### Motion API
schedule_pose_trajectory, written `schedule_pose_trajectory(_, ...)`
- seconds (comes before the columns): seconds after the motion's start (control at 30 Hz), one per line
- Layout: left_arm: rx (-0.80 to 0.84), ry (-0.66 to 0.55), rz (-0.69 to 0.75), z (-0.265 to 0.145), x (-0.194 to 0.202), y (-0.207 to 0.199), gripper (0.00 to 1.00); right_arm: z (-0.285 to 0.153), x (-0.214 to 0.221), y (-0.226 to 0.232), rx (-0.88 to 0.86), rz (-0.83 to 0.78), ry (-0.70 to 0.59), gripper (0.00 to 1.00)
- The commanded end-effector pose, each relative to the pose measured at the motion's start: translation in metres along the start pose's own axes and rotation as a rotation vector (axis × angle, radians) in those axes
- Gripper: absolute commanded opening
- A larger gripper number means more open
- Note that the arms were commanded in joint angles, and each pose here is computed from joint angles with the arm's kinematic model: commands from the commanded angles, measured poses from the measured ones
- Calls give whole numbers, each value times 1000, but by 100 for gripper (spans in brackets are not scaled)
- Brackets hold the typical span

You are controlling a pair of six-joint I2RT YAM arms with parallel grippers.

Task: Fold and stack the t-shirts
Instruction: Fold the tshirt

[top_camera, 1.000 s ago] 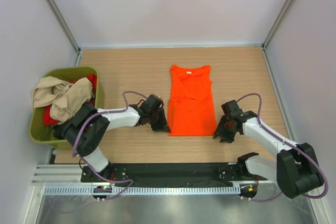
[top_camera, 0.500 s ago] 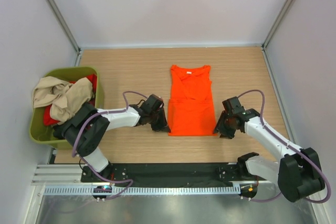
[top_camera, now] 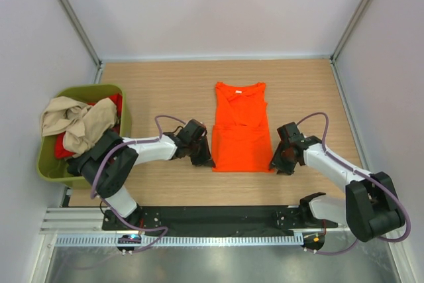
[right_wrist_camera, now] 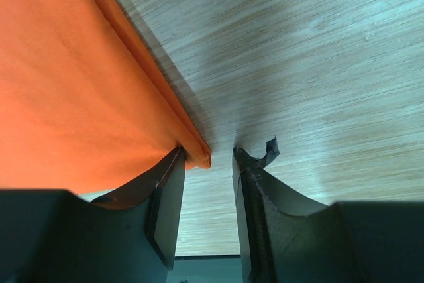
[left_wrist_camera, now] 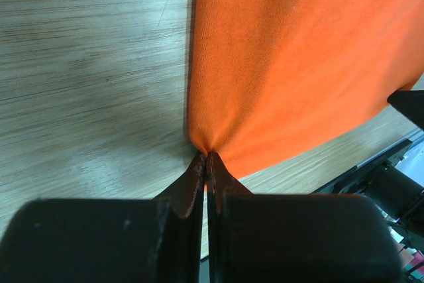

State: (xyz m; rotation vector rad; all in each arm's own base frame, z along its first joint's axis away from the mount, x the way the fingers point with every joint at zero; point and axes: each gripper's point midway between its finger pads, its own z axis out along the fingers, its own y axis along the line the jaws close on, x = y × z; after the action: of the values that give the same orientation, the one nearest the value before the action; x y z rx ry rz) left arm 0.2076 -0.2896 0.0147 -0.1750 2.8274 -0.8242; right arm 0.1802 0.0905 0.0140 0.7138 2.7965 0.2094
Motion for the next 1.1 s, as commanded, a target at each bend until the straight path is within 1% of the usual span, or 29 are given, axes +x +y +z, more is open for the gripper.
schedule_pose_trajectory(0.0,-141,-13,-3,-1,5,34,3,0,-7,-2,8,-14,-49,41)
schedule_pose_trajectory(0.03,-136,-13,-1,-3,5,32,13,-1,-8,0,-1,-17,-51,40)
schedule_pose_trajectory(0.07,-126,-20,0,-6,4,29,17,-1,-9,0,-2,-24,-52,38)
schedule_pose_trajectory(0.1,-120,-27,4,-9,3,27,25,-1,-9,1,-4,-27,-52,37)
schedule_pose_trajectory(0.17,-118,-29,10,-13,4,28,34,2,-5,0,-11,-28,-40,35)
schedule_pose_trajectory(0.2,-94,-40,28,-17,3,21,36,3,-4,-1,-11,-26,-38,35)
schedule_pose_trajectory(0.23,-85,-43,78,-19,5,19,39,4,-3,0,-19,-25,-41,34)
schedule_pose_trajectory(0.3,-73,-48,115,-22,10,11,40,7,2,-3,-20,-22,-29,33)
schedule_pose_trajectory(0.4,-78,-30,110,-17,18,12,42,10,4,-5,-18,-17,-24,32)
schedule_pose_trajectory(0.6,-128,11,75,-1,34,28,38,10,4,-4,-27,-19,-30,28)
schedule_pose_trajectory(0.77,-167,3,57,9,35,39,33,9,6,-7,-30,-19,-33,19)
schedule_pose_trajectory(0.83,-166,-2,56,10,33,38,21,8,8,-7,-33,-22,-31,16)
schedule_pose_trajectory(0.87,-165,0,57,11,34,37,15,8,9,-8,-34,-22,-29,12)
schedule_pose_trajectory(0.9,-159,4,57,10,34,36,6,7,8,-8,-38,-19,-32,8)
schedule_pose_trajectory(0.93,-156,3,57,9,34,35,2,7,9,-9,-35,-19,-31,1)
schedule_pose_trajectory(0.97,-149,1,58,6,35,33,0,5,9,-8,-42,-20,-35,1)
schedule_pose_trajectory(1.07,-146,1,51,-3,37,32,0,-2,9,-9,-43,-20,-36,1)
